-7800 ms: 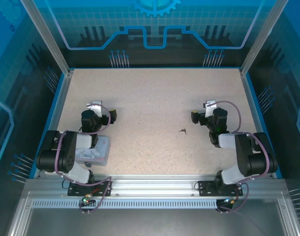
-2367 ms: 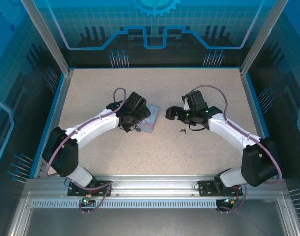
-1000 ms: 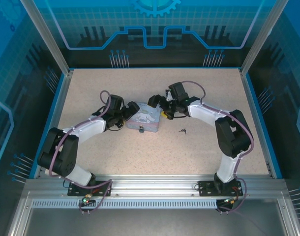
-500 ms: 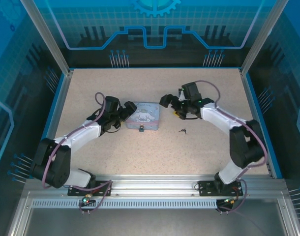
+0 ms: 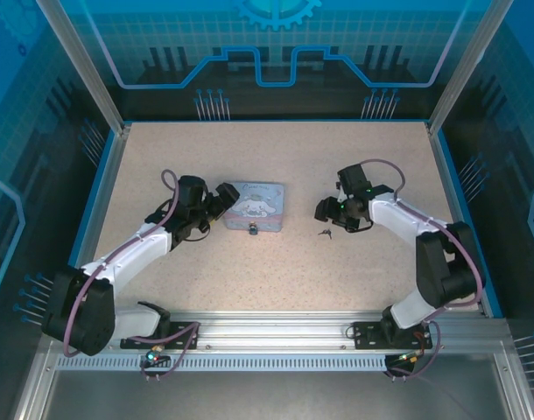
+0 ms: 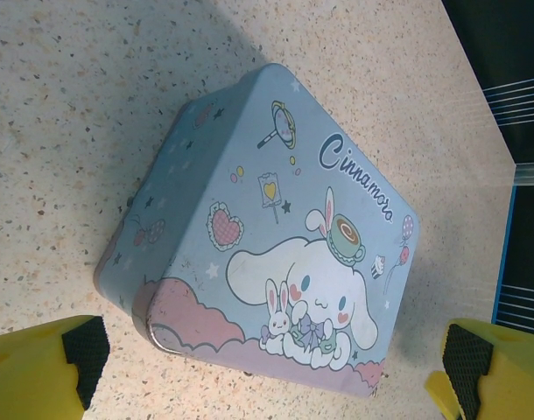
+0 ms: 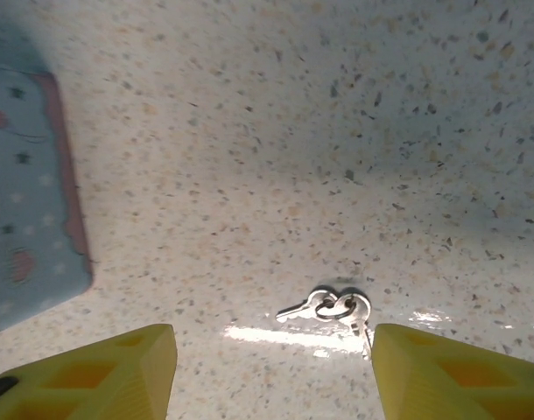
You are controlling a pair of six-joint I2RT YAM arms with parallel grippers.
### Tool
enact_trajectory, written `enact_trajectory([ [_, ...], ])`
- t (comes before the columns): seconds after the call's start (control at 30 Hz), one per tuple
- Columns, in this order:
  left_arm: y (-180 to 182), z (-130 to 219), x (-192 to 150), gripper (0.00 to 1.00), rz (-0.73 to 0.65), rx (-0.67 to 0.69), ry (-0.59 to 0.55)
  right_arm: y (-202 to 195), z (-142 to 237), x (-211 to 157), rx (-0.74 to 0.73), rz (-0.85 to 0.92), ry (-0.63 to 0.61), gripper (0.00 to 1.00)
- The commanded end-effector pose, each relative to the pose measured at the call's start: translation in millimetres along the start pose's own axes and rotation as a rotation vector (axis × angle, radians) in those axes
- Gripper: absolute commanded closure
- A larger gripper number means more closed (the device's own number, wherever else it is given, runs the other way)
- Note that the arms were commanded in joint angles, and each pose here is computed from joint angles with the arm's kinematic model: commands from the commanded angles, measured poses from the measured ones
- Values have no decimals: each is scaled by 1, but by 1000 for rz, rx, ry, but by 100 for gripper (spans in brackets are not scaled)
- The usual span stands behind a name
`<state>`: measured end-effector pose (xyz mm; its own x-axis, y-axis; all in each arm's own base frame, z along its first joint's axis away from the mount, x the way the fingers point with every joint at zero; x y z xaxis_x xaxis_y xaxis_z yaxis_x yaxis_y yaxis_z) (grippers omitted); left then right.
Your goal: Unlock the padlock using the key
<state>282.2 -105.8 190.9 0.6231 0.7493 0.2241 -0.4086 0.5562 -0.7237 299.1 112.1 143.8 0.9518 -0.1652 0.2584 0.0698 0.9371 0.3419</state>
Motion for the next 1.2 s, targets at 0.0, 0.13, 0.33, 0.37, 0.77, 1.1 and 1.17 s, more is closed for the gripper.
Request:
enact_trajectory([
  [0.0, -3, 6, -1, 1, 6, -24, 18, -6, -17, 1, -10, 2, 24, 38],
  [0.13, -2, 4, -3, 1, 15, -24, 25, -5, -34, -1, 15, -2, 69, 37],
  [0.33, 0, 2, -4, 1, 18, -20, 30, 2, -38, -22, 27, 13, 103, 38],
  [0.37, 1, 1, -4, 1, 20, -16, 31, 4, -37, -28, 29, 14, 105, 38],
  [0.77, 3, -10, -6, 1, 27, -10, 64, 4, -21, -58, -116, 67, 76, 37],
  [1.1, -6, -2, -4, 1, -8, -19, 59, 14, -25, -38, -201, 182, 75, 51],
  [1.17, -8, 0, -2, 1, -15, -17, 57, 17, -29, -37, -198, 193, 84, 53],
])
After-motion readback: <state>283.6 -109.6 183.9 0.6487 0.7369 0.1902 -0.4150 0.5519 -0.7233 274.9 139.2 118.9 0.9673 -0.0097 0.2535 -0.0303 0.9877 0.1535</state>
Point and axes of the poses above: each hand's point on the last joint's axis, 136 mm out from that joint toward the fingers, its own z axis back along the fingers, its own y axis along the line the jaws close on, x = y × z, the point moved 9 cm from there along z, back along the fingers, and after that the axes turned 6 degrees about z, right-handed, at the moved point
